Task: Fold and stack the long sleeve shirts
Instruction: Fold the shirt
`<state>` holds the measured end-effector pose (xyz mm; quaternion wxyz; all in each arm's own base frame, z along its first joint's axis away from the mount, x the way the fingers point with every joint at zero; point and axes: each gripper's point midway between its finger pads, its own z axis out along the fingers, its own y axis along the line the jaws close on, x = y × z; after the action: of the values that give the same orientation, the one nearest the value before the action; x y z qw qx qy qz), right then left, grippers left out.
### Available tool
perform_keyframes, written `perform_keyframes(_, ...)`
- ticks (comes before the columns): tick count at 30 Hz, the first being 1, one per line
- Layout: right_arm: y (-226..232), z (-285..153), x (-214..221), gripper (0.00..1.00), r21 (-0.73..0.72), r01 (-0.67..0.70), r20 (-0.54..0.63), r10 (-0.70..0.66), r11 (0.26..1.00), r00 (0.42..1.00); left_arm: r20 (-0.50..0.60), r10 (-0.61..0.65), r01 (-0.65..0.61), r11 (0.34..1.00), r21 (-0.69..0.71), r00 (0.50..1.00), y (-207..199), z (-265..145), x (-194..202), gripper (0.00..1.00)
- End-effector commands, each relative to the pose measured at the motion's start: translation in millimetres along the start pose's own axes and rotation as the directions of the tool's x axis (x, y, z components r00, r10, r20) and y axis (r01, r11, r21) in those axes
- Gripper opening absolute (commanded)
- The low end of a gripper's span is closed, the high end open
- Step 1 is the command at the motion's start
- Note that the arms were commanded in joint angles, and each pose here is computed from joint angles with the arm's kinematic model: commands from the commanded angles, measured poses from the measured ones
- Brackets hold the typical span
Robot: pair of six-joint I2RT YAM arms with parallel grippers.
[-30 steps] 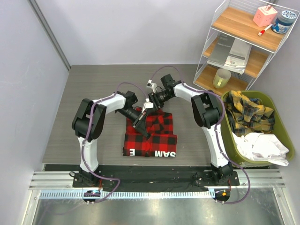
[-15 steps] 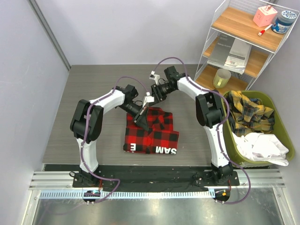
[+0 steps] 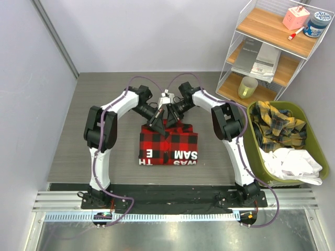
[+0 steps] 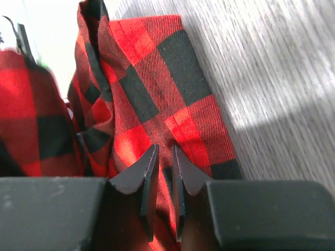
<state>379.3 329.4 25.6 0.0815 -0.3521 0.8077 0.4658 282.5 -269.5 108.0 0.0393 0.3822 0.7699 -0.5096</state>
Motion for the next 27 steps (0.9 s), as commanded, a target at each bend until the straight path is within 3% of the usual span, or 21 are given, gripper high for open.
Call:
perform_keyframes(1,-6,-7,-7,0.22,0.040,0.082,-0.010,-0.082,0.996,0.997,0.017,0.001,0.000,1.000,-0.027,1.000,19,-15,-14,0.00)
perform_keyframes(20,3,-15,-4,0.22,0.005,0.127,-0.037,-0.127,0.992,0.991,0.011,0.017,-0.015,0.991,-0.130,1.000,72,-23,-40,0.00)
perform_keyframes(27,10,-51,-44,0.25,0.078,0.190,0.035,-0.194,0.979,0.980,-0.015,-0.006,0.002,0.980,-0.200,1.000,99,-20,-37,0.00)
